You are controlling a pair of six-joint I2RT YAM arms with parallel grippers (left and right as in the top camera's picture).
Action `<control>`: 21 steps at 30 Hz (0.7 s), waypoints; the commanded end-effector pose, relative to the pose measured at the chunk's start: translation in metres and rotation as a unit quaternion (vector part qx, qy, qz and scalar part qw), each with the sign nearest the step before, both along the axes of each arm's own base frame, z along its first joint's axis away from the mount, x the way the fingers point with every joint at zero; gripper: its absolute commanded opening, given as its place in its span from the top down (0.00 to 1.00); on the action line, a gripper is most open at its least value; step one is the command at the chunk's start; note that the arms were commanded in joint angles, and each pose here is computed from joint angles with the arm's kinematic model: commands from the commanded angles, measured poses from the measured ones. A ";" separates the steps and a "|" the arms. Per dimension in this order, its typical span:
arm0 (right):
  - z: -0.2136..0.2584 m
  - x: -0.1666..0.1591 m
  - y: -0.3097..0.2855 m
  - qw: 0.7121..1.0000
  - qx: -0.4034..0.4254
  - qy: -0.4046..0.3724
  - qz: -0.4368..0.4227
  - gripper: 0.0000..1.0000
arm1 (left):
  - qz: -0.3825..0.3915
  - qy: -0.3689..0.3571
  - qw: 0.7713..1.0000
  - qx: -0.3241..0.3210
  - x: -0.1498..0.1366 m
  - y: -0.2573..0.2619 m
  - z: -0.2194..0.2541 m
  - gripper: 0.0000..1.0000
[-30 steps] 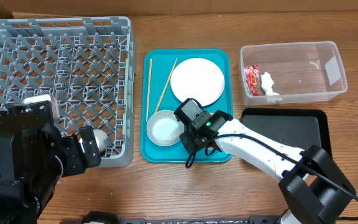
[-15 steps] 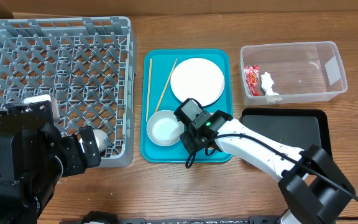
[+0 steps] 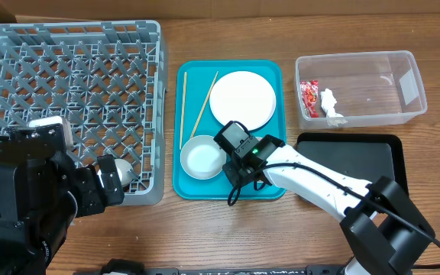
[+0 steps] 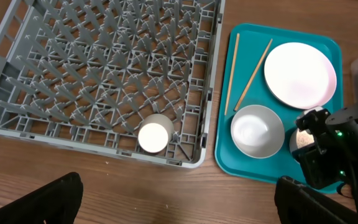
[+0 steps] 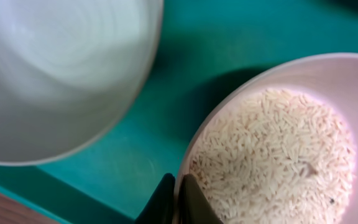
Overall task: Sort waste into correct bins and load items into the dishwasher
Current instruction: 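Grasp the rim of the pink rice bowl with the right gripper, then carry the pink bowl over the black tray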
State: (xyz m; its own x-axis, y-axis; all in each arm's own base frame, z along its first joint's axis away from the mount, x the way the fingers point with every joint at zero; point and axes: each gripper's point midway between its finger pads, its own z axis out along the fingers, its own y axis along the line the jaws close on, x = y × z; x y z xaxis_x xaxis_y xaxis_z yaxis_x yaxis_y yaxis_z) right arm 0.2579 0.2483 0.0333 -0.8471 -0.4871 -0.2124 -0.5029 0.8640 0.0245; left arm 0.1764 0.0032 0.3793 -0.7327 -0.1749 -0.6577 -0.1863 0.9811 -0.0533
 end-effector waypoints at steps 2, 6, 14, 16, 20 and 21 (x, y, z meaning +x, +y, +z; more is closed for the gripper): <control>0.040 0.011 0.006 0.999 0.033 -0.019 -0.033 0.96 | 0.009 -0.001 1.000 0.001 0.000 0.002 0.000 0.00; 0.098 0.020 0.001 0.992 0.094 -0.039 -0.078 0.96 | 0.009 -0.001 1.000 0.001 0.000 0.002 0.000 0.00; 0.170 0.012 -0.046 0.963 0.233 0.002 -0.138 0.96 | 0.009 -0.001 1.000 0.001 0.000 0.002 0.000 0.00; 0.172 0.012 -0.068 0.958 0.235 0.012 -0.167 0.96 | 0.009 -0.001 1.000 0.001 0.000 0.002 0.000 0.00; 0.169 0.001 -0.095 0.945 0.269 0.066 -0.171 0.96 | 0.009 -0.001 1.000 0.001 0.000 0.002 0.000 0.00; 0.165 -0.001 -0.099 0.942 0.277 0.077 -0.170 0.96 | 0.009 -0.001 1.000 0.001 0.000 0.002 0.000 0.00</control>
